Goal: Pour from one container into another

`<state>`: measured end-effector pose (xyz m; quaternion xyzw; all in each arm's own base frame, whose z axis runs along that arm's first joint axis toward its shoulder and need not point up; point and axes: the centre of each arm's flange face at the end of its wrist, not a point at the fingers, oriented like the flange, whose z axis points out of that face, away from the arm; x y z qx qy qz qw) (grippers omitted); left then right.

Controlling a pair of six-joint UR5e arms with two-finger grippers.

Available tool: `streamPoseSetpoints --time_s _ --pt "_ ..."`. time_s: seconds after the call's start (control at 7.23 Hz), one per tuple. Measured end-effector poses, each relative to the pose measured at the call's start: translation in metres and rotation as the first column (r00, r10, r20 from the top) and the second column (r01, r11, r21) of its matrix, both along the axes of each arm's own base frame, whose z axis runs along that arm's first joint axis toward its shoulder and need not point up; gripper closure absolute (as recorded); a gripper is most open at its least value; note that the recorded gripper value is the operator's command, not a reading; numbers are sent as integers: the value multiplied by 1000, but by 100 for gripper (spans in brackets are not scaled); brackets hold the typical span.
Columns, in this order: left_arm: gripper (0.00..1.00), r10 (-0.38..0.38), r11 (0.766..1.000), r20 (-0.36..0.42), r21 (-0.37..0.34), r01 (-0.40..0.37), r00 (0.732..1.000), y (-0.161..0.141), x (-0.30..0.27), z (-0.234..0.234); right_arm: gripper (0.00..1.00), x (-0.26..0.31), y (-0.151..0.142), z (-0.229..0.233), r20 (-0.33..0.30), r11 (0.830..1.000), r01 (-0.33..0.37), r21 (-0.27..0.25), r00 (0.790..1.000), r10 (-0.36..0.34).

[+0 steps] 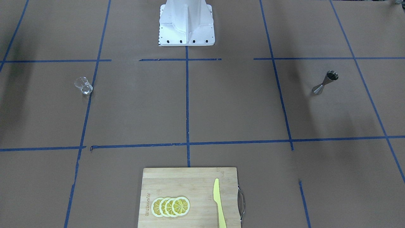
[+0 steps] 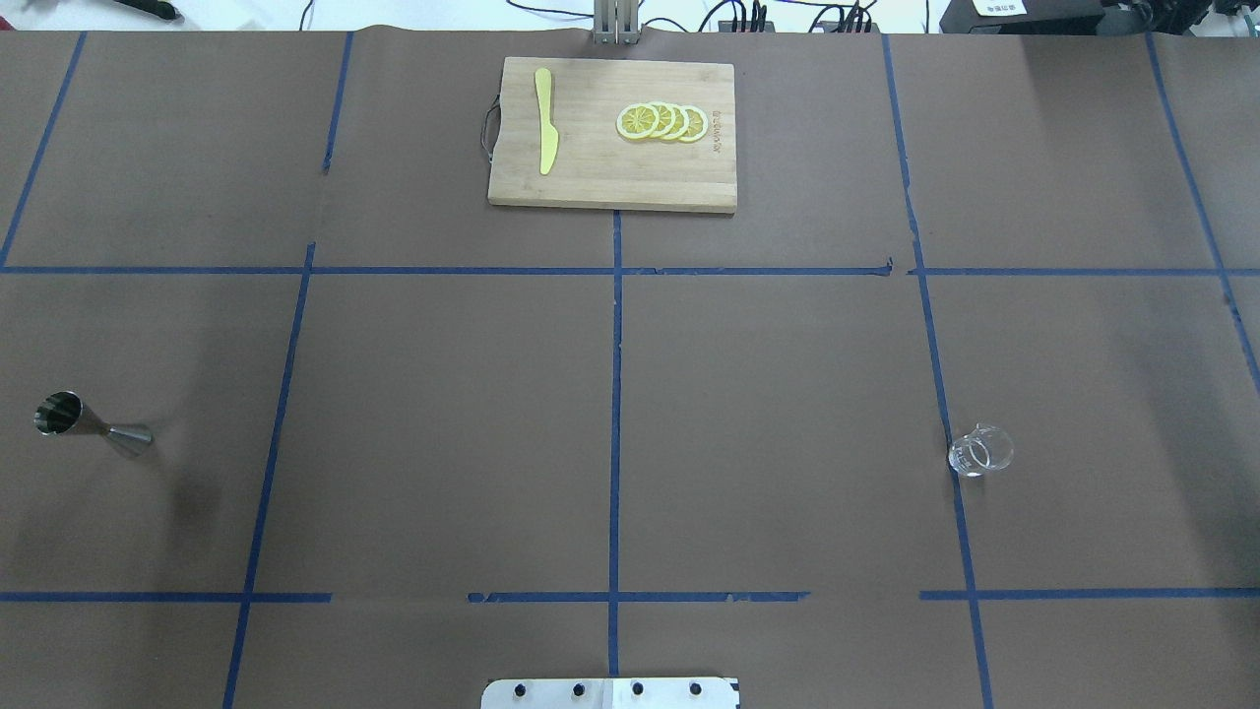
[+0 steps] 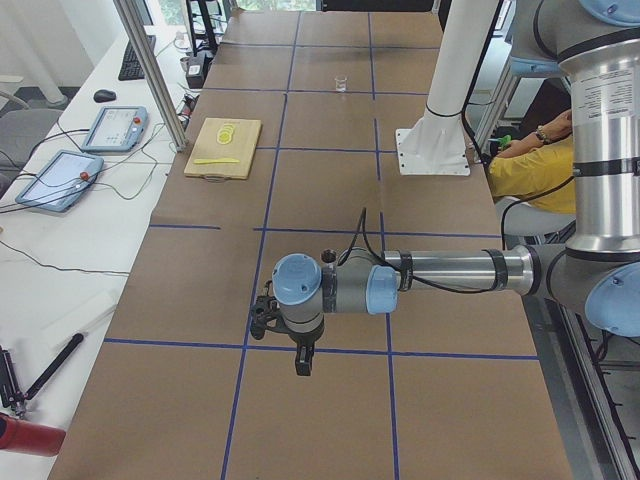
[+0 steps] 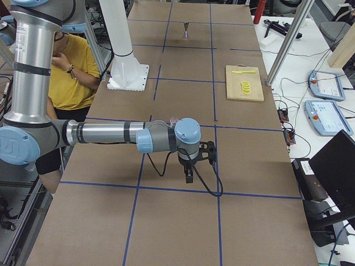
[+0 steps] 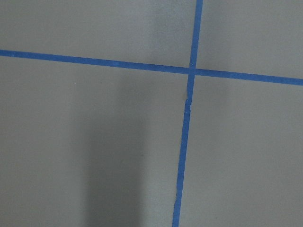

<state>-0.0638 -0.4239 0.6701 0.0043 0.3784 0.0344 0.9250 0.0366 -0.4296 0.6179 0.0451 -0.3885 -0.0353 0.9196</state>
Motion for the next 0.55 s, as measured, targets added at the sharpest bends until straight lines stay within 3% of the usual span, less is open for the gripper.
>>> streamPoseSetpoints --time_s 0.55 --pt "0 2 1000 0 8 -2 1000 -1 0 -2 0 2 2 4 -1 1000 -9 -11 1000 9"
